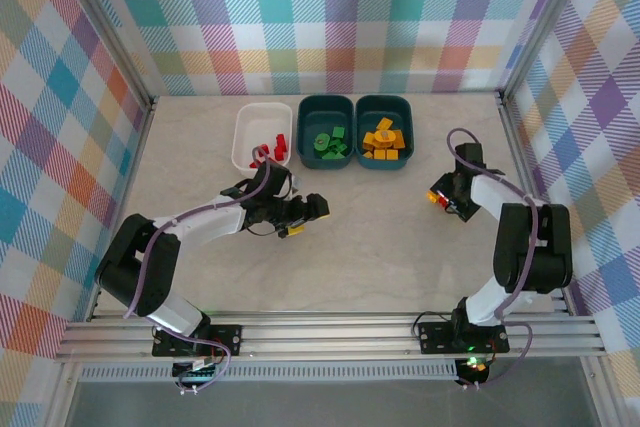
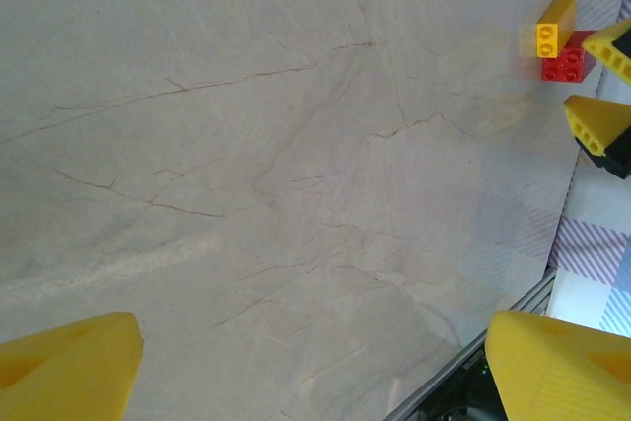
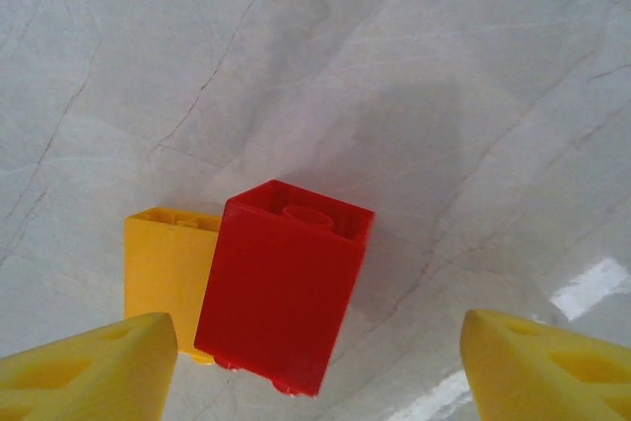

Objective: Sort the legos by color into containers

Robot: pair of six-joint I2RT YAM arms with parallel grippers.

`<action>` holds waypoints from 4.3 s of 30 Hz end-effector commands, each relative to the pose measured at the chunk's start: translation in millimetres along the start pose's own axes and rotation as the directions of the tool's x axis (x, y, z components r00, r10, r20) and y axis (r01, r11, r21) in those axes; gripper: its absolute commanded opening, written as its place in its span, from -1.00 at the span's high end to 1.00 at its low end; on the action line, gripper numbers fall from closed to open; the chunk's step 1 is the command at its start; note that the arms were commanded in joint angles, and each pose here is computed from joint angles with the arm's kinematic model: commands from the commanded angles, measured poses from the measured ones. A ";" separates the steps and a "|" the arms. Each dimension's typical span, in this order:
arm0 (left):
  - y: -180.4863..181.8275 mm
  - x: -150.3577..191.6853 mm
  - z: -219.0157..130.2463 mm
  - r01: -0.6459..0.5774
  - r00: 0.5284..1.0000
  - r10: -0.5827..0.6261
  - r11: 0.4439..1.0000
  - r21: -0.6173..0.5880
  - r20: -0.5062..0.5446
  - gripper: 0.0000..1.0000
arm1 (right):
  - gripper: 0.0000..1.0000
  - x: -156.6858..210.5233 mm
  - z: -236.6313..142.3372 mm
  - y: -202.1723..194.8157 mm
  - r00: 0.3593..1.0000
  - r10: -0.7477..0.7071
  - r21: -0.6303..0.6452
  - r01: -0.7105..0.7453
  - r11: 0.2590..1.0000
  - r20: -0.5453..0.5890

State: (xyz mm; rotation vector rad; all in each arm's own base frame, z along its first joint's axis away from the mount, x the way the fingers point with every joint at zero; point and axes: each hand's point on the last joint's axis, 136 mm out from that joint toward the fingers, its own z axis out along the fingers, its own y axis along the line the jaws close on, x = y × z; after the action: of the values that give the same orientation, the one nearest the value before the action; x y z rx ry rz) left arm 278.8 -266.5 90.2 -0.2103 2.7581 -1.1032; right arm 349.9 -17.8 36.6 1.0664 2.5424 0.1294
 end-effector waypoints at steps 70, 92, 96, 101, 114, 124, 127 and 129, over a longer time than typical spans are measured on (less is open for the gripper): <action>153.6 -53.3 -128.2 0.553 0.796 -0.509 0.831 -0.055 0.327 -0.81 | -0.33 154.3 -130.1 380.7 0.685 -0.659 -0.501 0.707 0.499 0.310; 142.7 -254.5 -115.7 0.381 0.862 -0.299 0.915 -0.134 0.410 -0.83 | -0.63 -18.6 -5.7 59.9 0.982 -0.189 -0.073 0.186 0.980 -0.028; 149.5 -257.8 -106.4 0.374 0.875 -0.287 0.912 -0.167 0.389 -0.85 | -0.55 -13.5 12.2 54.5 0.982 -0.177 -0.037 0.175 0.984 -0.065; 137.2 -256.0 -93.9 0.349 0.889 -0.282 0.927 -0.137 0.362 -0.87 | -0.34 -1.6 24.2 55.0 0.977 -0.180 -0.061 0.174 0.983 -0.112; 91.4 -240.9 -52.6 0.250 0.940 -0.213 0.962 -0.114 0.265 -0.88 | 0.35 2.3 17.9 52.3 0.977 -0.194 -0.092 0.186 0.978 -0.084; 95.6 -228.6 -89.0 0.254 0.921 -0.173 0.947 -0.199 0.350 -0.92 | 0.45 -32.0 -32.6 97.5 0.978 -0.207 -0.215 0.209 0.954 0.034; 88.4 -223.0 -115.5 0.245 0.901 -0.137 0.943 -0.223 0.411 -0.96 | 0.45 -43.9 -49.6 129.7 0.971 -0.225 -0.287 0.240 0.927 0.087; 83.6 -216.0 -132.2 0.238 0.886 -0.113 0.943 -0.233 0.449 -0.98 | 0.44 -46.7 -52.8 157.3 0.962 -0.256 -0.336 0.272 0.902 0.091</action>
State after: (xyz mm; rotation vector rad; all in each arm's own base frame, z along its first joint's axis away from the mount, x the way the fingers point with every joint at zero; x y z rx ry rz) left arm 466.0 -93.7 105.9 -0.7057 2.6033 -0.6671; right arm 439.0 37.6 103.3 0.6994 2.5267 0.3518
